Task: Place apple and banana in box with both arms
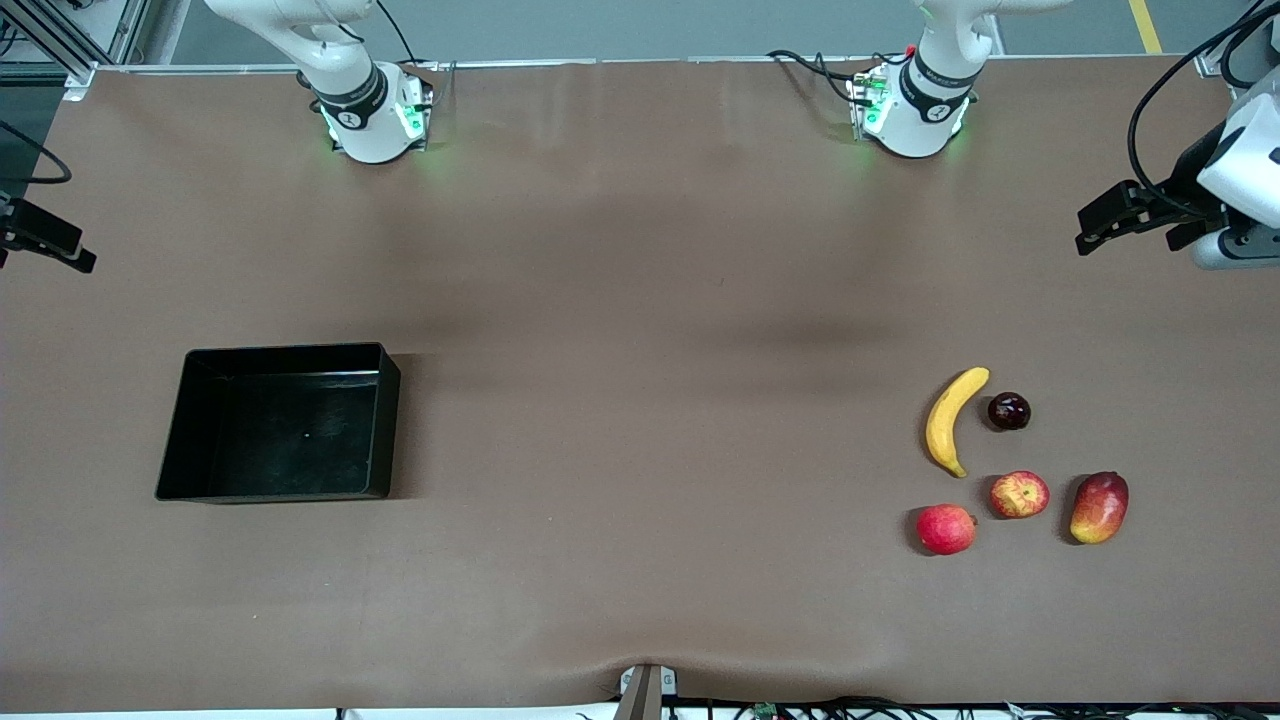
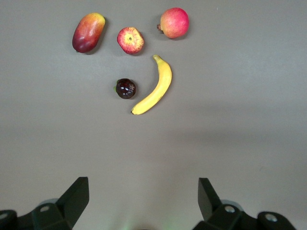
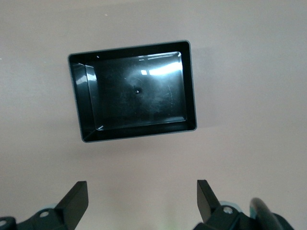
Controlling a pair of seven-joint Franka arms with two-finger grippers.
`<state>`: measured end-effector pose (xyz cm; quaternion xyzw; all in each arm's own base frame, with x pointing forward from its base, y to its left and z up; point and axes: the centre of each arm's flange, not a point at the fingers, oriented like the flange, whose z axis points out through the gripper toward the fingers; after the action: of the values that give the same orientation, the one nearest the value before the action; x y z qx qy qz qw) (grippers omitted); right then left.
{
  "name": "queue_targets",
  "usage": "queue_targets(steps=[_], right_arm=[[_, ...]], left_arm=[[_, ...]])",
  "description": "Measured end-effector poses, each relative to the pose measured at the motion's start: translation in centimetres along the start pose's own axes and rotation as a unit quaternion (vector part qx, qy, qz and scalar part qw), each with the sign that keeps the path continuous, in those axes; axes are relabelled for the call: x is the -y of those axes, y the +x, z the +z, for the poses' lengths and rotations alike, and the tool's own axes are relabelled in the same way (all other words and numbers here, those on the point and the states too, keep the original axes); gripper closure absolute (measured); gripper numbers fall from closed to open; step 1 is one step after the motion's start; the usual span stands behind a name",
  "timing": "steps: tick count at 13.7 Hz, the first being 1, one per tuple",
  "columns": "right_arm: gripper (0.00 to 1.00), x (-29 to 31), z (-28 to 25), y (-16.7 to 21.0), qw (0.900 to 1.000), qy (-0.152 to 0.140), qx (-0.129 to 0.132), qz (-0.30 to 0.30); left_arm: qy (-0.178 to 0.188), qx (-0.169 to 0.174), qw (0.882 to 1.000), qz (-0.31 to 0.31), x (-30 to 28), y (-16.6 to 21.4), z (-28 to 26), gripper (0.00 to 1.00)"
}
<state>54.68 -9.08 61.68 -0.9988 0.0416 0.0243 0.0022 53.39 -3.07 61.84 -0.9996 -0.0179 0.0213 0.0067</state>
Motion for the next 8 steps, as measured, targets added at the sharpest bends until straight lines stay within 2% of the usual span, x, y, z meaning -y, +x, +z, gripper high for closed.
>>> queue_targets(steps=[4, 5, 8], right_arm=[[0.00, -4.3, 8.0, 3.6, 0.998, 0.001, 0.064, 0.025], [0.00, -4.7, 9.7, 4.4, 0.997, 0.000, 0.073, 0.027], [0.00, -4.9, 14.1, 6.9, 0.997, -0.003, 0.074, 0.012]], left_arm=[[0.003, 0.018, 1.000, 0.002, -0.3, 2.7, 3.9, 0.00], [0.002, 0.019, 1.000, 0.002, -0.4, 3.7, 5.2, 0.00], [0.001, 0.019, 1.000, 0.003, -0.7, 6.7, 9.8, 0.00]])
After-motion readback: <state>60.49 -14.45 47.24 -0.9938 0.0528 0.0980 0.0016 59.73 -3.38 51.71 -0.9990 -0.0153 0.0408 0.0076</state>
